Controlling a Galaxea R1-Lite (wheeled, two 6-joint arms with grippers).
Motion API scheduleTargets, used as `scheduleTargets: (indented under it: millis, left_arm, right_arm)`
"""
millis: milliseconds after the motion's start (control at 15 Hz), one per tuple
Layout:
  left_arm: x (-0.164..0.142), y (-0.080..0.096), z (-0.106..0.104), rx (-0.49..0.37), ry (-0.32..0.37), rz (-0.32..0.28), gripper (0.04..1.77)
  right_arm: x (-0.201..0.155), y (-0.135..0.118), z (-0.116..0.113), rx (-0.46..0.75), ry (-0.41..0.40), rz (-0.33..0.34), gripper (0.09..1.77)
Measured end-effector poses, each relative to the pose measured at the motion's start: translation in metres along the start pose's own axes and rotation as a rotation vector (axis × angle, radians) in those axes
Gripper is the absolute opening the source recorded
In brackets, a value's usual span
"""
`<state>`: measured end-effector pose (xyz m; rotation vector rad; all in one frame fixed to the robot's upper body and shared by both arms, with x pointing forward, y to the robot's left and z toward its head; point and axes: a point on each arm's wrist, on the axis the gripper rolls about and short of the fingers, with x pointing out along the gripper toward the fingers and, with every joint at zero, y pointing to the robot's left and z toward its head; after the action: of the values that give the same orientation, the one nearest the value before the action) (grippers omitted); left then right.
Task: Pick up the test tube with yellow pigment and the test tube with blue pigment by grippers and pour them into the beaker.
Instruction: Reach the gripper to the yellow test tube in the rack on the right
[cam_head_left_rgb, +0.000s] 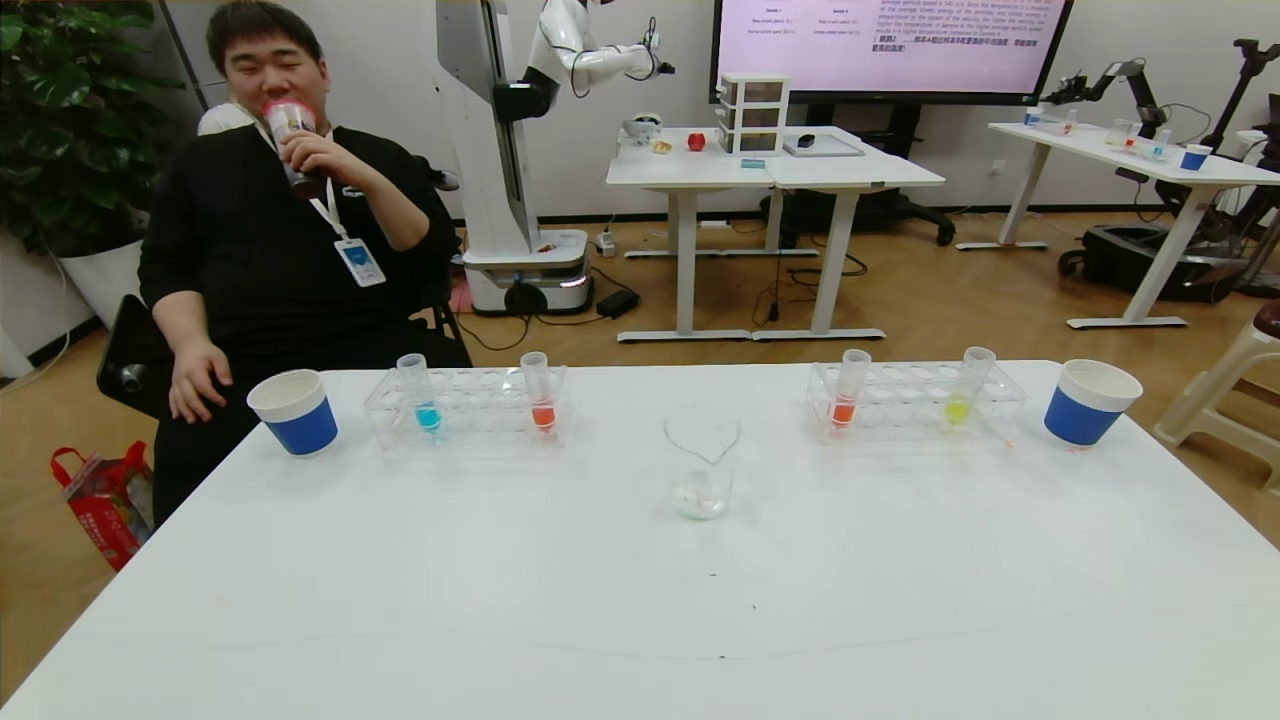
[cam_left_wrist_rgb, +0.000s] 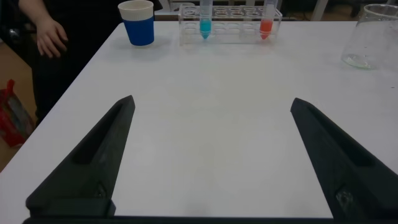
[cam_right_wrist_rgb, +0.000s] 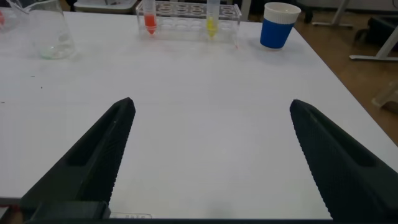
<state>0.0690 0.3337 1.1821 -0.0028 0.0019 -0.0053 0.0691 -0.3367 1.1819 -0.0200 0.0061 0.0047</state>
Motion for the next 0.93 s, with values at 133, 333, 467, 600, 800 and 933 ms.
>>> scheduleTargets:
  millis: [133, 333, 467, 600, 800, 933]
  left_arm:
    - [0.0, 0.0, 0.0, 0.0, 0.0, 0.001, 1.75]
    - [0.0, 0.0, 0.0, 0.0, 0.0, 0.0, 1.75]
    - [0.0, 0.0, 0.0, 0.0, 0.0, 0.0, 1.75]
    - [0.0, 0.0, 0.0, 0.0, 0.0, 0.0, 1.75]
    - [0.0, 0.0, 0.0, 0.0, 0.0, 0.0, 1.75]
    - [0.0, 0.0, 0.0, 0.0, 0.0, 0.0, 1.75]
  right_arm:
    - [0.0, 0.0, 0.0, -0.001, 0.0, 0.0, 1.74]
    - [0.0, 0.0001, 0.0002, -0.002, -0.002, 0.003, 1.74]
    - [0.0, 0.0001, 0.0002, -0.003, -0.002, 0.003, 1.74]
    - [0.0, 0.0, 0.0002, -0.005, -0.002, 0.006, 1.74]
    - [0.0, 0.0001, 0.0002, -0.006, -0.002, 0.007, 1.74]
    - [0.0, 0.0, 0.0002, -0.004, -0.002, 0.006, 1.74]
